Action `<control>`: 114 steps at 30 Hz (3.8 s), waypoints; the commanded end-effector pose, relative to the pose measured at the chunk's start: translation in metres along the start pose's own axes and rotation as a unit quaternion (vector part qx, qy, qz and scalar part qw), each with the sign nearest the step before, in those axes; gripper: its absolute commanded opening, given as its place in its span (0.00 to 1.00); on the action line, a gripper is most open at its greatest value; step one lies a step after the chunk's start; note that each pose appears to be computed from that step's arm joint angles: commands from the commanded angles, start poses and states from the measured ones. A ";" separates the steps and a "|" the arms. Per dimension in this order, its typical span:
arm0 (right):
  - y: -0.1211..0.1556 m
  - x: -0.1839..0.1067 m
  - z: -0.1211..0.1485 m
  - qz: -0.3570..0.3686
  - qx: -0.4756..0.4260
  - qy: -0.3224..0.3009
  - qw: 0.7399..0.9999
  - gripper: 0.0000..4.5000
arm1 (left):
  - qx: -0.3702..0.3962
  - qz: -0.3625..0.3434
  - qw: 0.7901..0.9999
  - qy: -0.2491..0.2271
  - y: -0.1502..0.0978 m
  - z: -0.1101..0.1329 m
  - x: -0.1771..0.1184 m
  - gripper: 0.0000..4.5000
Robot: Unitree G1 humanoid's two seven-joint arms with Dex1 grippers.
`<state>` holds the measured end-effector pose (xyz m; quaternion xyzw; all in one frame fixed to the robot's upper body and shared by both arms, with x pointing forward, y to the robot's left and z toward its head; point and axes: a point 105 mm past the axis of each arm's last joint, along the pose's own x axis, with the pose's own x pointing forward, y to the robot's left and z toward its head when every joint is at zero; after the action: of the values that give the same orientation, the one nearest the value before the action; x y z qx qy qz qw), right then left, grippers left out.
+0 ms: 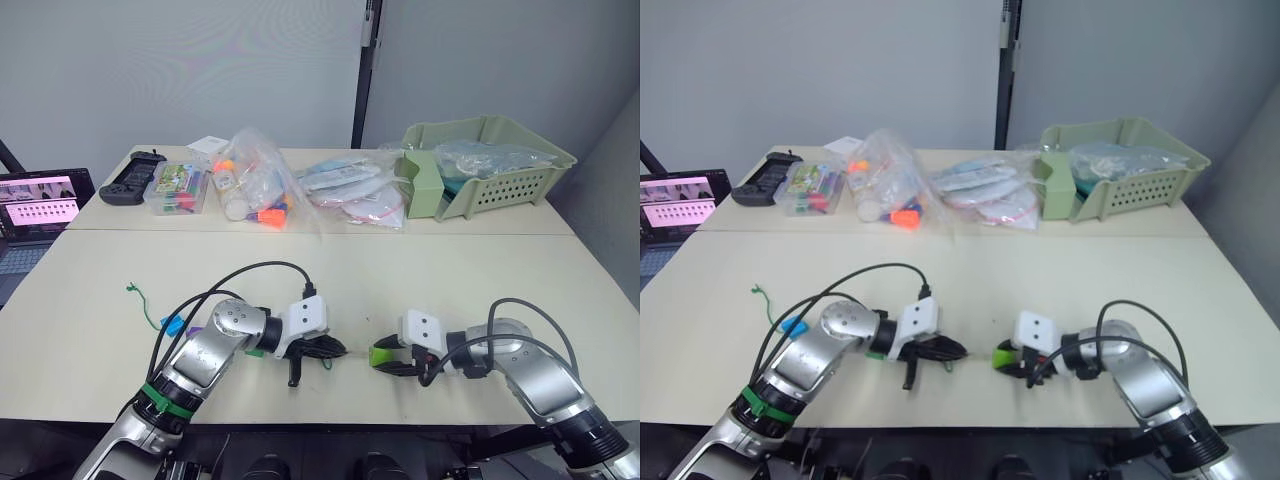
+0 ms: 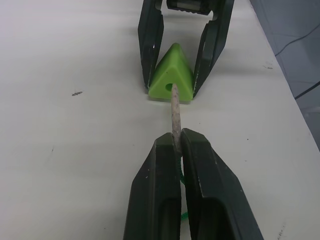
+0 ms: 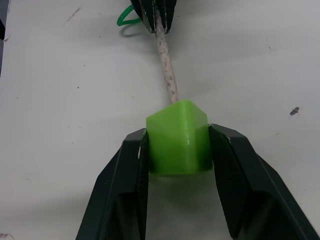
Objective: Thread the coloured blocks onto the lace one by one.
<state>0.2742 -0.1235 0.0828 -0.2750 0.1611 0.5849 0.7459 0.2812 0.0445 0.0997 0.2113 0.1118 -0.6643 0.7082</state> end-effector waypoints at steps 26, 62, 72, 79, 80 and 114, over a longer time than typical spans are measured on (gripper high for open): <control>0.010 0.005 -0.005 0.006 -0.002 0.025 1.000 0.29 | 0.008 0.025 0.996 0.087 0.005 0.028 -0.012 0.00; 0.010 0.013 0.003 0.008 -0.023 0.027 0.999 0.29 | 0.019 0.003 0.994 0.110 -0.002 0.028 -0.005 0.00; 0.011 0.014 0.006 0.008 -0.020 0.023 1.000 0.29 | 0.013 -0.006 0.995 0.103 -0.004 0.029 0.005 0.00; 0.011 0.013 0.005 0.007 -0.018 0.026 0.999 0.29 | 0.018 -0.020 0.995 0.094 -0.007 0.033 0.021 0.00; 0.011 0.013 0.005 0.007 -0.018 0.026 0.999 0.29 | 0.019 -0.023 0.995 0.090 -0.008 0.034 0.026 0.00; 0.013 -0.003 -0.013 -0.005 0.009 0.053 0.999 0.29 | -0.035 0.001 0.999 0.022 -0.002 -0.010 0.013 0.59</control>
<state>0.2668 -0.1227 0.0822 -0.3016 0.1729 0.5682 0.7459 0.2795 0.0410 0.0809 0.1946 0.1690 -0.6555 0.7098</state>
